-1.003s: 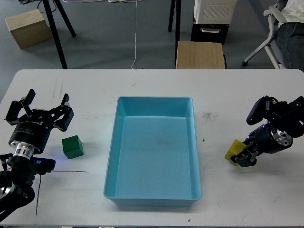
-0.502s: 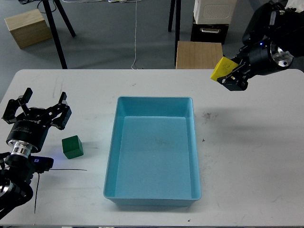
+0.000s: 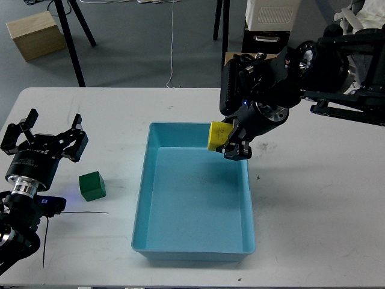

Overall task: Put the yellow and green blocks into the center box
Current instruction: 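Lift the yellow cube and carry it over the blue tray, then lower the yellow cube into the tray, release, and raise the right gripper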

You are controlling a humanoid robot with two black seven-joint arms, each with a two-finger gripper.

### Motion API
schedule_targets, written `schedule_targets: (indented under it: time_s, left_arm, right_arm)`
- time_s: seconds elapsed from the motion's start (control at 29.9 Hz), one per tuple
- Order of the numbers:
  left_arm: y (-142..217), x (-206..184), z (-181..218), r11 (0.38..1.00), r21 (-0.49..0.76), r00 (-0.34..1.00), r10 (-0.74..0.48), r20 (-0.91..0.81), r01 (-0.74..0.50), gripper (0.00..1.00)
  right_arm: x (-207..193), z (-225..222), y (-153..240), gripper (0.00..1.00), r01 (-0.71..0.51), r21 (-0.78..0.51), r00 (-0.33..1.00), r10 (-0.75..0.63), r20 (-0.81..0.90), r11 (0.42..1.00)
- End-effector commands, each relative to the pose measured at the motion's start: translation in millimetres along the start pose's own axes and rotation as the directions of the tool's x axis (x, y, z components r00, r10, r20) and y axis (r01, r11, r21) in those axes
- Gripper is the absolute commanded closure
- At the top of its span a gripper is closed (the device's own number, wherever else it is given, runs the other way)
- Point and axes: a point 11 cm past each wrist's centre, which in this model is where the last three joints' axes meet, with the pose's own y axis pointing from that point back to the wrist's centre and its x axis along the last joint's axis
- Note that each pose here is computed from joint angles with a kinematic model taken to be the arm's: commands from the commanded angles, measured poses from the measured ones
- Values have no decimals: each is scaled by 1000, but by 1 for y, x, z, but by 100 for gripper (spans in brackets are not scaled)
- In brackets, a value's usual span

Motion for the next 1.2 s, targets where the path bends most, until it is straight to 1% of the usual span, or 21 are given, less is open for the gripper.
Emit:
schedule_targets:
  time_s: [0.0, 0.1, 0.17, 0.2, 0.27, 0.3, 0.4, 0.43, 0.47, 0.6, 0.7, 0.8, 0.9, 0.97, 1.07, 1.14, 1.17]
  left_arm:
    - [-1, -1, 1, 1000, -2, 1000, -3, 0, 3, 0]
    - [-3, -5, 4, 1000, -13, 1000, -16, -2, 15, 0]
    - [-4, -6, 5, 1000, -14, 1000, -20, 1, 20, 0]
    - [-4, -7, 6, 1000, -18, 1000, -23, 1, 23, 0]
    - [-5, -8, 6, 999, -20, 1000, -26, 1, 26, 0]
    - [-5, -9, 7, 999, -21, 1000, -27, 1, 27, 0]
    - [-5, -9, 7, 999, -22, 1000, -27, 2, 27, 0]
    - [-5, -9, 7, 999, -22, 1000, -27, 2, 27, 0]
    - [-5, -8, 7, 999, -22, 1000, -26, 4, 26, 0]
    - [-5, -8, 8, 999, -22, 1000, -27, 11, 27, 0]
    - [-7, -11, 9, 999, -11, 998, -42, 35, 43, 0]
    - [-8, -22, 19, 997, 23, 986, -83, 146, 80, 0]
    - [-12, -37, 25, 987, 87, 945, -156, 287, 136, 0]
    - [-16, -51, 30, 973, 153, 886, -224, 406, 175, 0]
    - [-18, -68, 44, 951, 256, 715, -302, 631, 176, 0]
    - [-26, -85, 52, 936, 311, 536, -348, 769, 162, 0]
    - [-31, -94, 57, 932, 331, 417, -363, 833, 149, 0]
  right_arm:
    - [7, -20, -22, 97, 39, 55, 998, -36, -51, 998]
    - [15, -36, -40, 96, 61, 97, 995, -52, -88, 993]
    - [15, -43, -50, 94, 74, 116, 994, -64, -92, 990]
    - [14, -45, -56, 91, 79, 123, 994, -68, -88, 989]
    - [15, -47, -65, 79, 81, 130, 994, -71, -82, 988]
    - [16, -48, -66, 69, 83, 132, 994, -73, -83, 988]
    - [15, -49, -66, 16, 74, 144, 996, -66, -56, 987]
    - [15, -48, -66, 6, 65, 151, 998, -61, -33, 986]
    - [16, -48, -65, 4, 58, 157, 998, -56, -16, 986]
    - [20, -44, -60, 3, 31, 160, 999, -35, 24, 987]
    - [14, -33, -50, 2, 8, 141, 997, -19, 75, 990]
    - [14, -12, -27, 2, -74, 99, 985, 57, 166, 992]
    - [13, 10, 1, 2, -171, 43, 955, 154, 253, 984]
    - [20, 21, 16, 2, -233, 13, 932, 219, 288, 972]
    - [33, 33, 34, 2, -321, -22, 891, 310, 332, 947]
    - [23, 51, 52, 2, -378, -75, 832, 375, 408, 923]
    - [22, 59, 60, 2, -423, -99, 788, 419, 451, 901]
